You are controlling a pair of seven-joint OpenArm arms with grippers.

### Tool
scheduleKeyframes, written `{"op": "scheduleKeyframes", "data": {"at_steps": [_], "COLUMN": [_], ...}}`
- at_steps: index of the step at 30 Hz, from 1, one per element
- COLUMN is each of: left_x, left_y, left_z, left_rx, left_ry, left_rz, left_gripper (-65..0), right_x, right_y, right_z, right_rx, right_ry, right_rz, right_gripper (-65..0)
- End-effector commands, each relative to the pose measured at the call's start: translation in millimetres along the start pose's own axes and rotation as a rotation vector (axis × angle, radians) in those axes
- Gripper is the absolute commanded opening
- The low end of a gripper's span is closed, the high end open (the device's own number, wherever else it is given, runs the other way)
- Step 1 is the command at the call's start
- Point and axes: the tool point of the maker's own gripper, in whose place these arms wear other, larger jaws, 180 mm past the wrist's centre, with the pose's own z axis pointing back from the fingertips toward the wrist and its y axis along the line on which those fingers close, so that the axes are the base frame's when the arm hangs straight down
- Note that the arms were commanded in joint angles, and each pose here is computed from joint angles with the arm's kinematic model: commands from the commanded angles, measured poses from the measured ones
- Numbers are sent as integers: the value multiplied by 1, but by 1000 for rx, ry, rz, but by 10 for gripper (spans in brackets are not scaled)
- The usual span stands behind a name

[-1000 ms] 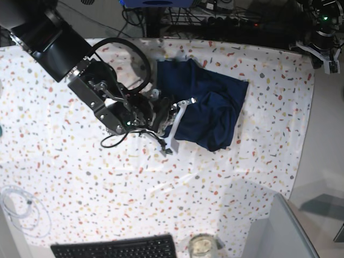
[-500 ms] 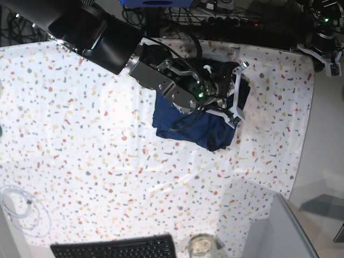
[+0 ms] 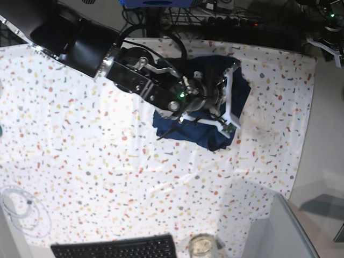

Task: Layout the t-shirt on the table in an organized manner, then fold the t-shirt properly
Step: 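Grip opposite sides of the navy stack with both grippers and square it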

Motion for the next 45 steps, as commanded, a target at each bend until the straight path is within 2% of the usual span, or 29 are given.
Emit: {"op": "scheduleKeyframes", "data": {"at_steps": [1, 4, 6, 8, 9, 10, 14, 15, 16, 18, 20, 21, 23, 24, 25, 26, 30, 34, 37, 41, 45], "left_x": [11, 11, 10, 8, 7, 8, 10, 13, 15, 15, 24, 28, 43, 51, 60, 69, 110, 146, 159, 156, 139], "left_y": [7, 1, -12, -28, -31, -33, -39, -40, -40, -45, -54, -61, -81, -90, -103, -116, -175, -222, -254, -274, -273], "left_z": [2, 3, 4, 5, 6, 7, 8, 9, 9, 11, 16, 19, 28, 32, 37, 42, 53, 39, 24, -3, -24], "left_rx": [6, -22, -91, -144, -149, -150, -158, -160, -161, -165, -186, -205, -260, -288, -319, -347, -474, -565, -634, -671, -673], "left_ry": [-49, -59, -57, -59, -60, -63, -71, -80, -85, -91, -116, -130, -178, -201, -220, -230, -268, -300, -286, -230, -156], "left_rz": [-5, -4, -11, 3, 9, 12, 16, 13, 12, 22, 18, 18, 20, 17, 8, -12, -91, -103, -99, -71, -59], "left_gripper": [-650, -650, -650, -650, -650, -650, -650, -650, -650, -650, -650, -650, -650, -650, -650, -650, -650, -650, -650, -650, -650], "right_x": [31, 50, 61, 74, 82, 89, 99, 102, 102, 106, 108, 106, 100, 98, 97, 90, 70, 42, 9, -23, -34], "right_y": [-2, -35, -56, -74, -78, -81, -93, -97, -104, -116, -123, -125, -125, -123, -122, -127, -136, -148, -159, -162, -158], "right_z": [12, 27, 35, 42, 42, 39, 17, 12, 8, 4, 3, 2, 1, 1, 3, 6, 27, 53, 67, 75, 73], "right_rx": [8, -38, -67, -95, -101, -107, -135, -147, -165, -195, -214, -217, -214, -209, -204, -213, -228, -257, -279, -285, -280], "right_ry": [-93, -162, -201, -231, -237, -235, -182, -190, -208, -269, -315, -313, -306, -300, -298, -287, -292, -313, -310, -294, -278], "right_rz": [-23, -119, -179, -207, -208, -213, -240, -248, -258, -273, -280, -282, -293, -298, -296, -294, -276, -264, -343, -458, -472], "right_gripper": [-648, -648, -642, -635, -606, -555, -270, -218, -195, -227, -317, -396, -608, -650, -650, -618, -650, -648, -647, -647, -647]}}
